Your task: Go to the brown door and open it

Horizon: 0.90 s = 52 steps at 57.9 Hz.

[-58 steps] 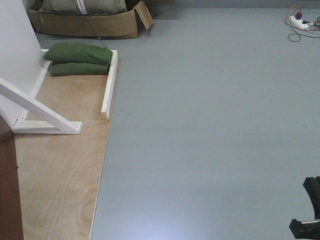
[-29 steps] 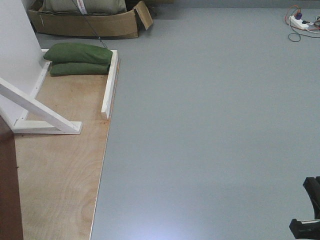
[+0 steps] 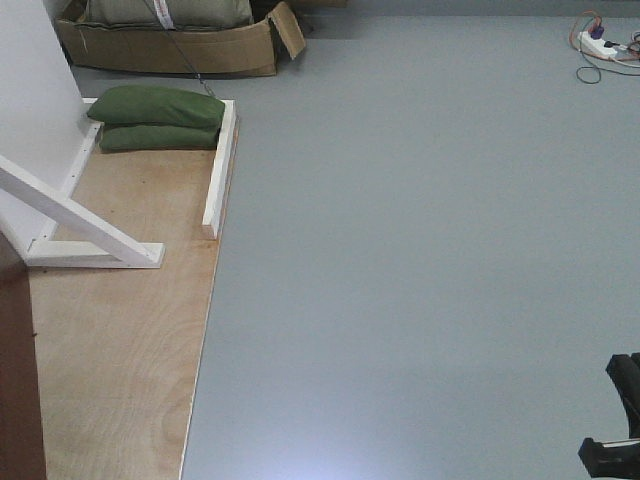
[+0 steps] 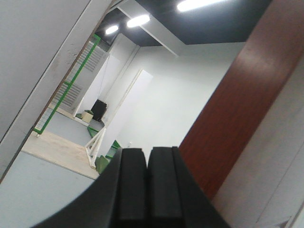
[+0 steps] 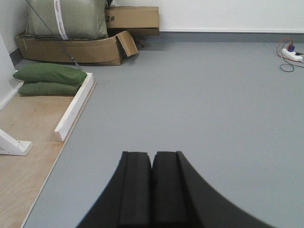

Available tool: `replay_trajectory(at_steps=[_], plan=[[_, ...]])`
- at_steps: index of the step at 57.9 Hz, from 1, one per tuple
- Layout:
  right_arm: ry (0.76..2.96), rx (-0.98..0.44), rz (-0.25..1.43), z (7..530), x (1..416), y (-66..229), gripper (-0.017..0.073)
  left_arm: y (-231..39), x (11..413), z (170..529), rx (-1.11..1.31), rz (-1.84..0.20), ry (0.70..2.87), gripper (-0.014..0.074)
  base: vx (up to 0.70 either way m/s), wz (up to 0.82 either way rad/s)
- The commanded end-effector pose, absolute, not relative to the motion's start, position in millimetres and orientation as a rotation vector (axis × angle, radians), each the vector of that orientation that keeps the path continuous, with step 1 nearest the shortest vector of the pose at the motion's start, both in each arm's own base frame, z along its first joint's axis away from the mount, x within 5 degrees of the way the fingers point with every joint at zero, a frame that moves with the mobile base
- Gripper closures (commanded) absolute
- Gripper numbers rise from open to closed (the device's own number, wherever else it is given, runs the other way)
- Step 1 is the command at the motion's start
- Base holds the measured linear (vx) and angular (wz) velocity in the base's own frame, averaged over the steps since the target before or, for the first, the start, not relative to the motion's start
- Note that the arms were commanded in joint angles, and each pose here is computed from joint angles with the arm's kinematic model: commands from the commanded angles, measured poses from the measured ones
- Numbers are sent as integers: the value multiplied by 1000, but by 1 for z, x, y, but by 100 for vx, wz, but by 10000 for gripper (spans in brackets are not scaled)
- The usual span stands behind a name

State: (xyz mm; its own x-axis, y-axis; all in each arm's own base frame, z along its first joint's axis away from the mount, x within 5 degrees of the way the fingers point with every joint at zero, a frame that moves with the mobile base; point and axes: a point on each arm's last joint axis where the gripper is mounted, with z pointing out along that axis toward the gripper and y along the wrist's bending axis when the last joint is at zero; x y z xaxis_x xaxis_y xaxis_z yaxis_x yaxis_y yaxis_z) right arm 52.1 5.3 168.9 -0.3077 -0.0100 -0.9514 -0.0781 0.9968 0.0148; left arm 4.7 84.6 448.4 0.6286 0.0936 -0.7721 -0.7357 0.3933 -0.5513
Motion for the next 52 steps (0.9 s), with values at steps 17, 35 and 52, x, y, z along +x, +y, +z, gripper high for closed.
replay_trajectory(at_steps=[17, 35, 52], plan=[[1800, -68, 51, 175, 54, 5, 559, 86, -7, 487, -1068, 921, 725, 597, 0, 0], [1800, -68, 51, 175, 54, 5, 559, 85, -11, 490, -1091, 1062, 734, 597, 0, 0], [1800, -68, 51, 175, 54, 5, 559, 86, -2, 489, -1082, 1075, 777, 597, 0, 0]])
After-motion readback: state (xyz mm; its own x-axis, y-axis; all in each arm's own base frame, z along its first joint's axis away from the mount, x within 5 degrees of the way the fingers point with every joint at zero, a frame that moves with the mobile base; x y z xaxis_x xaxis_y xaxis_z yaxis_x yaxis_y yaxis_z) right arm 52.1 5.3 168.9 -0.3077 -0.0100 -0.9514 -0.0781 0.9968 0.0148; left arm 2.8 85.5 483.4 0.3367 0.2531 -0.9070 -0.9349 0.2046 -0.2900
